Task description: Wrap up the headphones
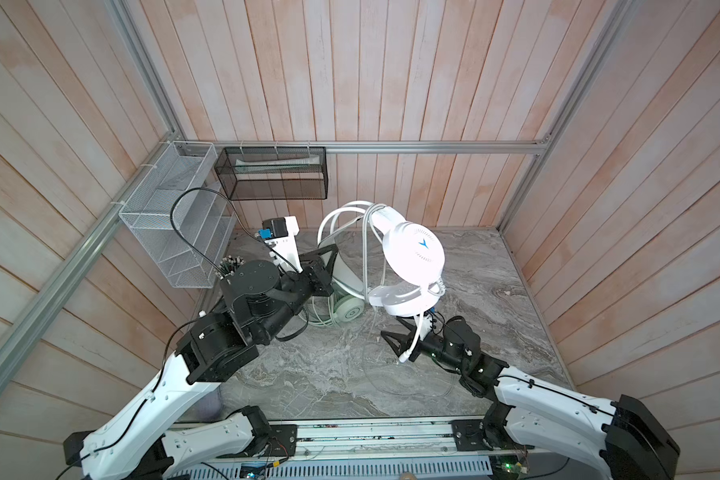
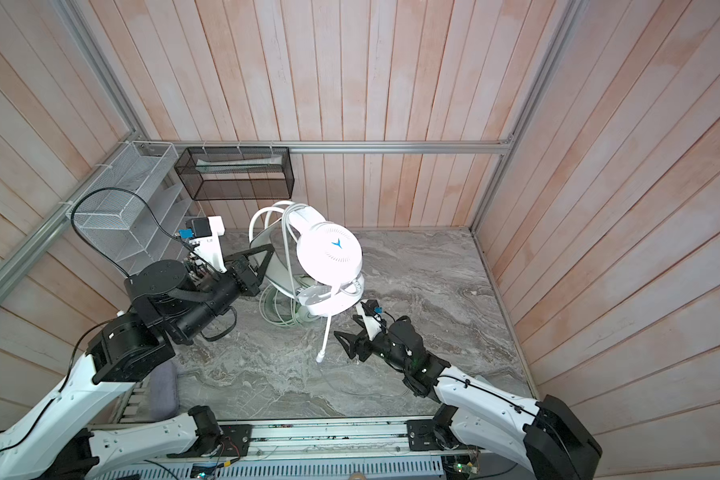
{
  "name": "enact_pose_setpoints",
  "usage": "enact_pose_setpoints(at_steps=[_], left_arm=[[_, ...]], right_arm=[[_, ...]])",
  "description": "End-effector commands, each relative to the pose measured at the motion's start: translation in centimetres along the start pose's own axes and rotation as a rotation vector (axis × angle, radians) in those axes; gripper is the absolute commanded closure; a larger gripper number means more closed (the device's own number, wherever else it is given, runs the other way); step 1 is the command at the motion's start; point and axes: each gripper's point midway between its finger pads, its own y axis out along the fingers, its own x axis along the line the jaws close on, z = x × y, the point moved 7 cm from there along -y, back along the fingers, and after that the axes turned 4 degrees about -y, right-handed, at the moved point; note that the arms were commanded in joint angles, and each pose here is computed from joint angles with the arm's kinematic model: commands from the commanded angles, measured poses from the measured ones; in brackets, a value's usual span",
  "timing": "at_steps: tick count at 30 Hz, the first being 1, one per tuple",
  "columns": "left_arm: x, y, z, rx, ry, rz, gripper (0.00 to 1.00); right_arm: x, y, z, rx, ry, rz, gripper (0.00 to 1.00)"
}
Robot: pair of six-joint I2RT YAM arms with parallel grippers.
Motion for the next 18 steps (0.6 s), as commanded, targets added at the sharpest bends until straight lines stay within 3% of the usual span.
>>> enact_pose_setpoints(at_steps=[1,11,18], left_arm=[[-1.8,-1.0,-3.0,-0.094,-0.08,0.105,1.0],[-2.8,0.5,-3.3,-0.081,-0.092,0.136,1.0],[-3.1,1.1,-3.3,-0.078,-0.096,0.142,1.0]], right_arm=[[0.7,-0.2,-0.3,-0.065,0.022,-0.045,0.13],[0.9,1.1,2.4,-0.036,0.077,-0.126,0.15],[-0.3,3.7,4.1,0.036,0.059,-0.06,0.19]])
